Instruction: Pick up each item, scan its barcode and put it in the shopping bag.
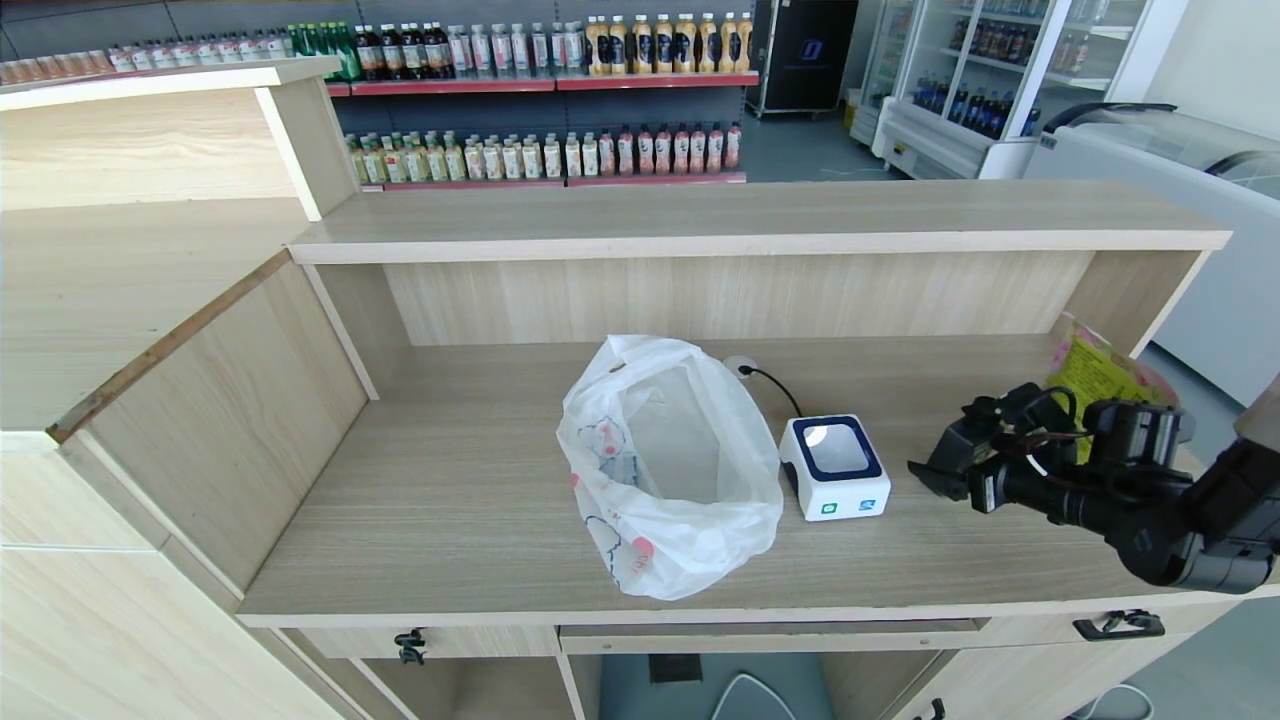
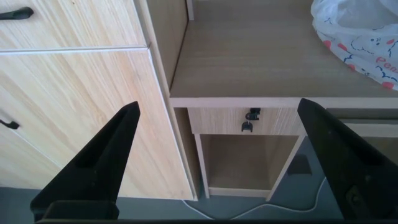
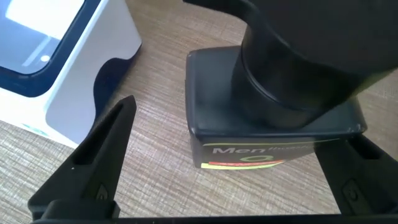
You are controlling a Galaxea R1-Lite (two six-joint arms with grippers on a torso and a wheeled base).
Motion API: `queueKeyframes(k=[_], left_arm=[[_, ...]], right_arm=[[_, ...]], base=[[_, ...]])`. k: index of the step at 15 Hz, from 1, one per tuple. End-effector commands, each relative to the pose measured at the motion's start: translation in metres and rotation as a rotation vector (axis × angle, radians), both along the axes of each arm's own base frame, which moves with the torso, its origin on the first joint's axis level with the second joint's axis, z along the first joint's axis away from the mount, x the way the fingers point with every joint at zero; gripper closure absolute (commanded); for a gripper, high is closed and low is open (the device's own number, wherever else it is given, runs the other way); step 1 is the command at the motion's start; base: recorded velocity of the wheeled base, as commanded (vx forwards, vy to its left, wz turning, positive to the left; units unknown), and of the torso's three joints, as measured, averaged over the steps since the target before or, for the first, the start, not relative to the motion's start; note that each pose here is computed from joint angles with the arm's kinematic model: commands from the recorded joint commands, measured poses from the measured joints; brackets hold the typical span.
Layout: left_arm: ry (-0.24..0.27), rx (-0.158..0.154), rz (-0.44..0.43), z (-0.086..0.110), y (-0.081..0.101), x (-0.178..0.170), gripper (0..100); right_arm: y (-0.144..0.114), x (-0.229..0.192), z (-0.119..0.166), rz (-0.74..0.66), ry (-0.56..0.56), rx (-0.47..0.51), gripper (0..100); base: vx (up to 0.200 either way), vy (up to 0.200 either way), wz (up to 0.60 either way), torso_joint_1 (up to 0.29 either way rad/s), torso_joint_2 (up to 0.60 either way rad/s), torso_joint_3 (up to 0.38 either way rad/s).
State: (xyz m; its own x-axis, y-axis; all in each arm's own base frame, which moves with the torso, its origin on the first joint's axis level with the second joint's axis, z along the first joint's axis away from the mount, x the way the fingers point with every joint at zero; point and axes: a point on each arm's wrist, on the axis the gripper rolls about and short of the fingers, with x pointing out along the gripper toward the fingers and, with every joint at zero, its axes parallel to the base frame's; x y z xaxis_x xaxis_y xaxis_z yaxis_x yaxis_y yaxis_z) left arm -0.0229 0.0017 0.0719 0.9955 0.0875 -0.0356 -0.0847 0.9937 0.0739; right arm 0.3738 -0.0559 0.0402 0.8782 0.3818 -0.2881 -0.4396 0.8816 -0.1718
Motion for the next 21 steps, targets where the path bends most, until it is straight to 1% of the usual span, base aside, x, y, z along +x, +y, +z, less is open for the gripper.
queueKeyframes(k=[1,5,9,10,15,17,18,19,21], left_arm=[[-0.001,0.0,0.0,0.0,0.0,0.0,0],[-0.001,0.0,0.001,0.0,0.0,0.0,0],[-0.001,0.0,0.0,0.0,0.0,0.0,0],[-0.001,0.0,0.001,0.0,0.0,0.0,0],[-0.001,0.0,0.0,0.0,0.0,0.0,0],[-0.001,0.0,0.001,0.0,0.0,0.0,0],[0.0,0.001,0.001,0.0,0.0,0.0,0],[-0.001,0.0,0.001,0.0,0.0,0.0,0],[-0.001,0.0,0.0,0.0,0.0,0.0,0]], right_arm=[[0.001,0.003,-0.002,0.012,-0.003,0.002,0],[0.002,0.011,-0.002,0.048,-0.022,0.011,0],[0.003,0.011,-0.007,0.072,-0.013,0.022,0],[0.003,0.011,-0.008,0.072,-0.012,0.022,100],[0.003,0.011,-0.01,0.073,-0.009,0.022,100],[0.003,0.009,-0.006,0.084,-0.019,0.021,100],[0.003,0.009,0.0,0.107,-0.037,0.026,100],[0.005,0.007,0.013,0.147,-0.071,0.029,100],[0.008,-0.003,0.049,0.211,-0.151,0.033,100]], base=[[0.0,0.0,0.0,0.0,0.0,0.0],[0.0,0.0,0.0,0.0,0.0,0.0],[0.0,0.0,0.0,0.0,0.0,0.0],[0.0,0.0,0.0,0.0,0.0,0.0],[0.0,0.0,0.0,0.0,0.0,0.0],[0.0,0.0,0.0,0.0,0.0,0.0],[0.0,0.0,0.0,0.0,0.0,0.0],[0.0,0.0,0.0,0.0,0.0,0.0],[0.0,0.0,0.0,0.0,0.0,0.0]])
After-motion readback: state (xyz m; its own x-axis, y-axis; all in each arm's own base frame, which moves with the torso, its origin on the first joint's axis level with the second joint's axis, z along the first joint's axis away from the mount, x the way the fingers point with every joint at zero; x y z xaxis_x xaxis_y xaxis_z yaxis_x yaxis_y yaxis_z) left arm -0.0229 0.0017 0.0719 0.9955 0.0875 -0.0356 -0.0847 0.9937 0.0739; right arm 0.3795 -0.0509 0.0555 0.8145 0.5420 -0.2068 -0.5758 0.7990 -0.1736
